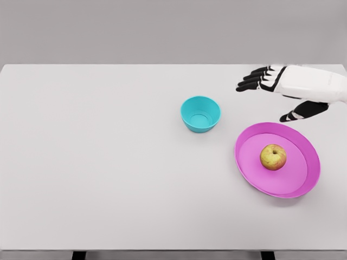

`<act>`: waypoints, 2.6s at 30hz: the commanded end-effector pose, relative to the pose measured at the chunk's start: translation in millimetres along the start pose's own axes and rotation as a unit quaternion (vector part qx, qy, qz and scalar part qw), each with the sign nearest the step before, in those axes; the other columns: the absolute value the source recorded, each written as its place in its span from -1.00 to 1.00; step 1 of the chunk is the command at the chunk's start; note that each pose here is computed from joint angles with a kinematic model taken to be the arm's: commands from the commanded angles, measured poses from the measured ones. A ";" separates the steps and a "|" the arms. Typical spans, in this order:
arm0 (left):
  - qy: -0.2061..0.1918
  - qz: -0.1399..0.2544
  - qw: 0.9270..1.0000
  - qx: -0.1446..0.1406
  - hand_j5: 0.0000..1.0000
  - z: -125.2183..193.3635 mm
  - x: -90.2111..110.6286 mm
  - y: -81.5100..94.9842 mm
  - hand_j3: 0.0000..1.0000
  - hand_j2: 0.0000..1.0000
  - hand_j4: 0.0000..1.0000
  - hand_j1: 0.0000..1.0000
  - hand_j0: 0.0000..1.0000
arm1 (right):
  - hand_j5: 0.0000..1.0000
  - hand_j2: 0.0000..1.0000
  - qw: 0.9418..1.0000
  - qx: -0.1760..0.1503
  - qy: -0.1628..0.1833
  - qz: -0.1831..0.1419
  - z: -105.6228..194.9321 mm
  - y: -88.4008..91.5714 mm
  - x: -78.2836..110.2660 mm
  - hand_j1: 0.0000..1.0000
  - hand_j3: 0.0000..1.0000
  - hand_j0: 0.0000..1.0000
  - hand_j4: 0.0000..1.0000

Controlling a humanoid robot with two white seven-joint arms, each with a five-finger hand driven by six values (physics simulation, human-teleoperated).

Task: Put the apple from the pink plate into the blue bowl with your right arm

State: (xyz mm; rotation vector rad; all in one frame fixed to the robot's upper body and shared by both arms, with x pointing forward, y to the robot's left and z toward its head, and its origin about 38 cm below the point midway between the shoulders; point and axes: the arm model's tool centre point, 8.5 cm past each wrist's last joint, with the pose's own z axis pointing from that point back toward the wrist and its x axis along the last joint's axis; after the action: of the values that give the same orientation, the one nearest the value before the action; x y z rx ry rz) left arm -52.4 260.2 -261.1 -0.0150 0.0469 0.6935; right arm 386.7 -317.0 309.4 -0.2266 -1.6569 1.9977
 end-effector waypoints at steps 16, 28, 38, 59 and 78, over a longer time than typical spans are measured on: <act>0.000 0.000 1.000 0.000 1.00 0.0 -0.2 0.2 1.00 1.00 1.00 1.00 1.00 | 1.00 1.00 0.979 0.133 0.106 -0.109 23.1 86.1 -36.8 1.00 1.00 1.00 1.00; 0.000 0.000 1.000 0.000 1.00 0.0 0.2 -0.1 1.00 1.00 1.00 1.00 1.00 | 1.00 1.00 0.974 0.163 0.101 -0.124 6.5 112.8 -34.5 1.00 1.00 1.00 1.00; 0.000 0.000 1.000 0.000 1.00 0.0 -0.2 0.2 1.00 1.00 1.00 1.00 1.00 | 1.00 1.00 0.974 0.164 0.098 -0.118 3.3 112.0 -32.7 1.00 1.00 1.00 1.00; 0.000 -0.001 1.000 0.000 1.00 0.0 -0.2 0.2 1.00 1.00 1.00 1.00 1.00 | 0.80 0.80 0.970 0.183 0.102 -0.124 -3.6 133.9 -41.8 0.80 0.80 0.80 0.80; 0.000 0.000 1.000 0.000 1.00 0.0 0.2 -0.1 1.00 1.00 1.00 1.00 1.00 | -0.30 -0.30 0.978 0.171 0.076 -0.096 -10.5 117.8 -33.5 -0.30 -0.30 -0.30 -0.30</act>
State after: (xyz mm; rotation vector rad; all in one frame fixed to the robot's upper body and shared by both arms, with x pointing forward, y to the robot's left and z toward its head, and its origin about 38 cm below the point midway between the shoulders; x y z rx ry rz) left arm -52.4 260.2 -261.1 -0.0149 0.0468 0.6937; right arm 384.2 -343.0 177.9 -0.0798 -1.1307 2.0192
